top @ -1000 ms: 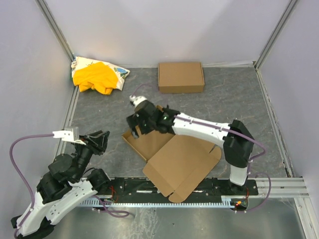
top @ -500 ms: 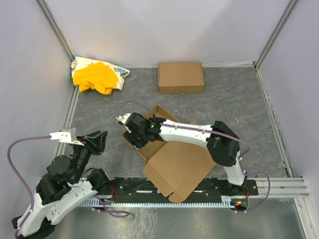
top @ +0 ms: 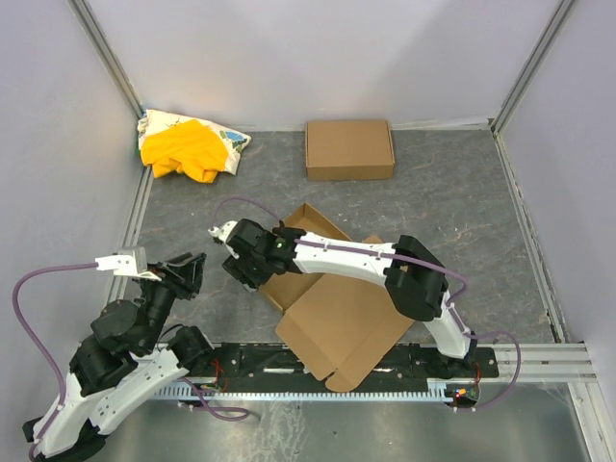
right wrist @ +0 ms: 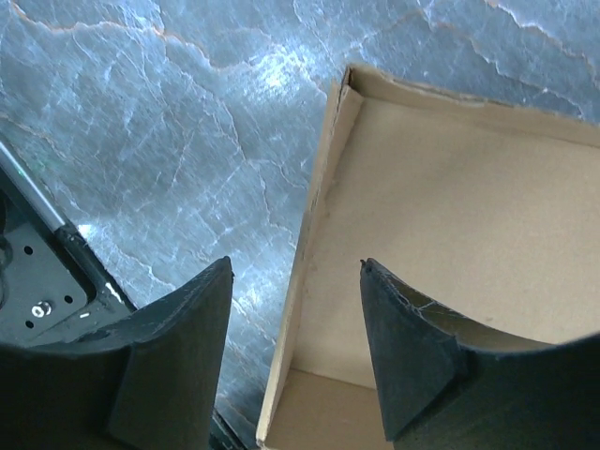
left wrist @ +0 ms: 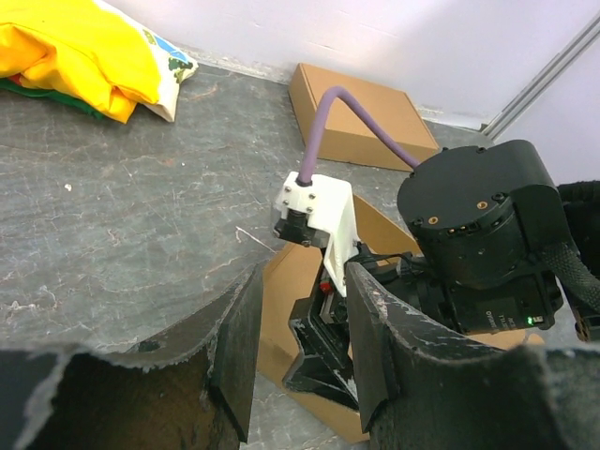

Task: Fold the paper box

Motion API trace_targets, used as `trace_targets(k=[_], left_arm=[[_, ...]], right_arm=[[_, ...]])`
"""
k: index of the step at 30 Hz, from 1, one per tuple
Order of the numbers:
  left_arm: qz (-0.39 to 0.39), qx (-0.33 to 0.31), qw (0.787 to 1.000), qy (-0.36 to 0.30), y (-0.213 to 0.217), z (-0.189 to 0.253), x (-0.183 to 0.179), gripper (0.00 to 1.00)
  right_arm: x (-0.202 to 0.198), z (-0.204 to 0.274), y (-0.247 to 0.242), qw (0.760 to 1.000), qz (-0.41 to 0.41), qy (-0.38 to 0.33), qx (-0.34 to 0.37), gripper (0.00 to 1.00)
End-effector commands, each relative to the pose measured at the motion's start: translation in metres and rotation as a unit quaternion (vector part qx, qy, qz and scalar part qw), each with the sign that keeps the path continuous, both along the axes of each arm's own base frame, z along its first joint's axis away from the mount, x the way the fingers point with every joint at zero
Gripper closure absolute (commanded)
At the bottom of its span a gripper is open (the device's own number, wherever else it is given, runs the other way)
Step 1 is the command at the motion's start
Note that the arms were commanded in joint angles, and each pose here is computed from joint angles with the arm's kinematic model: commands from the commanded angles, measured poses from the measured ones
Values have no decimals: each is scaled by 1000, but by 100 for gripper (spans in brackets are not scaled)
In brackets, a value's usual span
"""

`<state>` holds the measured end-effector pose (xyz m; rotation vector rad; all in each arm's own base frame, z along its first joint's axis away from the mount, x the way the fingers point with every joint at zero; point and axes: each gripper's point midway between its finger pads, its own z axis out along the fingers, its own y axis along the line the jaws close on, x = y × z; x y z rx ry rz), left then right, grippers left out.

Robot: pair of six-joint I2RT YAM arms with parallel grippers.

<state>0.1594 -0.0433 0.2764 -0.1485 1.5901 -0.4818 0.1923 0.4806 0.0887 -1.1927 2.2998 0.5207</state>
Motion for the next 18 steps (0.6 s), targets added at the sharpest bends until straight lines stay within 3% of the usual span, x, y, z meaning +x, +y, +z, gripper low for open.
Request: trace_targets(k=[1,9,10,14,18], left_arm=[[16,-12,1000,7,3,-1,2,52],[21,-12,1000,10,4,-2,3,52],[21,-12,1000,10,4,-3,3,52],[20,-11,1000,12,3,-3,4,52],[22,-11,1000,13,3,-4,4,52]], right_arm=[[4,4,14,999,35,-23,3,37],[0,-5,8,996,82,-30,-17,45],[-2,-7,8,995,91,-28,-18,49],[-13,-14,3,989,145,-20,-27,80],[-19,-21,-14,979,192,-22,-62,93]])
